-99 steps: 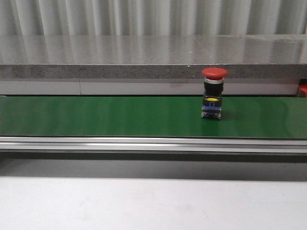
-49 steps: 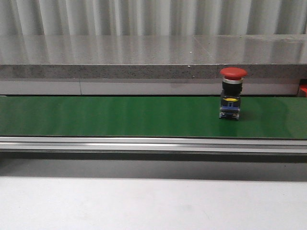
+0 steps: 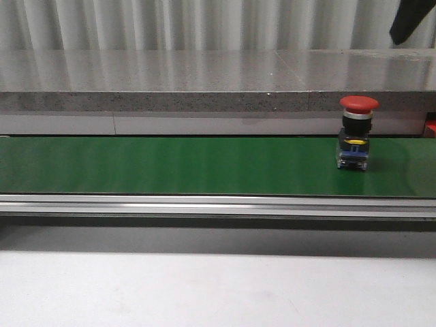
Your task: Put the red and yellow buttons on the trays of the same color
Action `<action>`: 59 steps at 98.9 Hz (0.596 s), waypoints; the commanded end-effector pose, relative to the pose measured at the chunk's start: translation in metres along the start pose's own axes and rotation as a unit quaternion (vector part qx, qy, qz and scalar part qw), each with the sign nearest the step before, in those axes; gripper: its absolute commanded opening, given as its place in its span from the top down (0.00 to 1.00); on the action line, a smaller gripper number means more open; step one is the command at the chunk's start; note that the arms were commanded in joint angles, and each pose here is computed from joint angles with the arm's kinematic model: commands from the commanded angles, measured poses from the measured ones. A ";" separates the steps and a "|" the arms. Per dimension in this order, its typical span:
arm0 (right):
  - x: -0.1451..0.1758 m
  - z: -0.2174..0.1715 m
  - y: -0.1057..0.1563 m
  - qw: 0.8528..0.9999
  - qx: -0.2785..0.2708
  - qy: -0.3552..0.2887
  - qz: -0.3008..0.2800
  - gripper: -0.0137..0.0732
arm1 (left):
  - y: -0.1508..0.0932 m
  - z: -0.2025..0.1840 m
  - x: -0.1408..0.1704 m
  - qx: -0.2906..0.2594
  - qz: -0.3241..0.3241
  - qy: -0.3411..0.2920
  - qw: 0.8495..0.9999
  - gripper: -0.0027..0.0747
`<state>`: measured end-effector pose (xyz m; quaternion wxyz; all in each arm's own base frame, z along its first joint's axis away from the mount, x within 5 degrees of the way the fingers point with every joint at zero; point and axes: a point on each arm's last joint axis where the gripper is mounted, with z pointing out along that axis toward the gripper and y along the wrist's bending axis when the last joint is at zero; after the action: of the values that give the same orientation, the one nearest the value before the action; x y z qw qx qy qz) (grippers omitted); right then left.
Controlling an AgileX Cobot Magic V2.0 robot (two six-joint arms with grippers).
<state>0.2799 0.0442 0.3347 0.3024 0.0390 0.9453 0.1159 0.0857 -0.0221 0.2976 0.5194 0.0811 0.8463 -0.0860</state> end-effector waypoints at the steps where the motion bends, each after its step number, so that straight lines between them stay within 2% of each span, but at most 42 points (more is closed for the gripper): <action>1: -0.012 -0.008 0.009 0.999 -0.024 -0.029 0.002 0.18 | -0.001 -0.004 -0.014 0.004 -0.005 -0.048 0.999 0.97; 32: -0.027 0.034 0.012 0.999 -0.014 0.037 0.001 0.18 | -0.001 -0.004 -0.014 0.004 -0.005 -0.048 0.999 0.97; 59: -0.026 0.082 -0.006 0.994 0.020 0.101 0.029 0.18 | -0.001 -0.004 -0.014 0.004 -0.005 -0.048 0.999 0.97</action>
<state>0.3431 0.0574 0.2709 0.1772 0.0521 0.9763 0.1128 0.0857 -0.0221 0.2976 0.5194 0.0811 0.8463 -0.0860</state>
